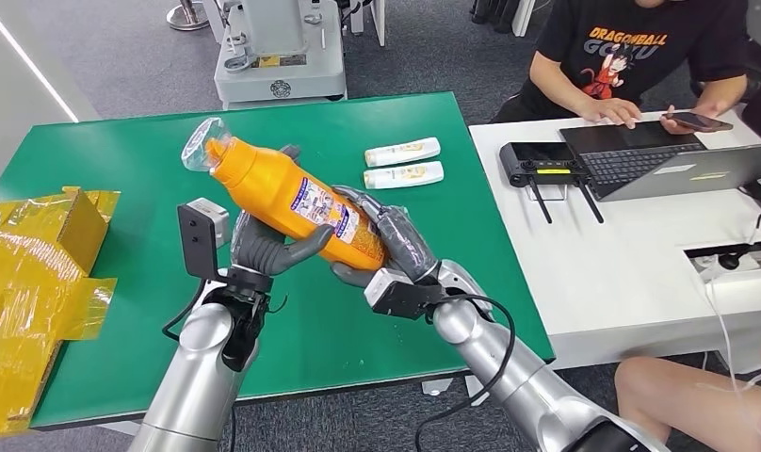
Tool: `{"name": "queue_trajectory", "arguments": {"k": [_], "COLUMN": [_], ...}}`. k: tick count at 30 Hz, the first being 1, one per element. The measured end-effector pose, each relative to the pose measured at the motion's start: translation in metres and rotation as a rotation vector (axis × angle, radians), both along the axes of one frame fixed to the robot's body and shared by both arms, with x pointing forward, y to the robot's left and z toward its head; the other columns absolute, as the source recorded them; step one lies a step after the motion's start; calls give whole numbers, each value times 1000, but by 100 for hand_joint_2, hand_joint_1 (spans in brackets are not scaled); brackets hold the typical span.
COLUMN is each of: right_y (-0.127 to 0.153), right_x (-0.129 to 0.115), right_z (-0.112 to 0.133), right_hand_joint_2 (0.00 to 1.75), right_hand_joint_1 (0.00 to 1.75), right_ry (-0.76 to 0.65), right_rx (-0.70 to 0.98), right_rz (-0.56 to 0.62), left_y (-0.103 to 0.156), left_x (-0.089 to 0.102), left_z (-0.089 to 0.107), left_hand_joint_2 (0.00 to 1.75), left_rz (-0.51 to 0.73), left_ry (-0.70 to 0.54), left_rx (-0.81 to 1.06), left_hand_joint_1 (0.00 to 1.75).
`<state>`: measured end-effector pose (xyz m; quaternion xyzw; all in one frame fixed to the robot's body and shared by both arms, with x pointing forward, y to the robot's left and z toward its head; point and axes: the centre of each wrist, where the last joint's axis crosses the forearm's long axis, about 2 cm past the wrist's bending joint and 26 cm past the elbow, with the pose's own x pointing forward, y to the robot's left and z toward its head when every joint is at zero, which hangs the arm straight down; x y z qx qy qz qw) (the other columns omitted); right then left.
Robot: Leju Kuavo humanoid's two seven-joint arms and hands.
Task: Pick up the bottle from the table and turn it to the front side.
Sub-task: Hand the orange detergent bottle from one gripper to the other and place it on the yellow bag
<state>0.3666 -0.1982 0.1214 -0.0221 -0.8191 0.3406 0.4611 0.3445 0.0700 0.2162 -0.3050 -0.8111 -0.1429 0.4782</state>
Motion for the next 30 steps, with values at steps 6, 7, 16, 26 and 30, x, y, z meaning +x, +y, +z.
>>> {"name": "queue_trajectory", "arguments": {"k": [6,7,16,26,30], "right_y": [8,8,7,5,3], "right_x": [-2,-3,-9,-13,-13], "right_z": [-5,-6,-21,-33,-35], "right_hand_joint_2": [175,175,175,175,175], "right_hand_joint_1": [175,175,175,175,175], "right_ry": [28,33,79,127,131], "right_rx": [2,2,-9,-37,-35], "right_rz": [3,3,11,21,11], "left_y": [3,3,6,13,13], "left_x": [4,5,8,11,11], "left_z": [5,5,8,7,7], "left_hand_joint_2": [175,175,175,175,175], "left_rz": [21,24,38,65,58], "left_ry": [-11,-12,-19,-17,-15], "left_rx": [17,17,16,25,26], "left_hand_joint_1": [0,0,0,161,175]}}
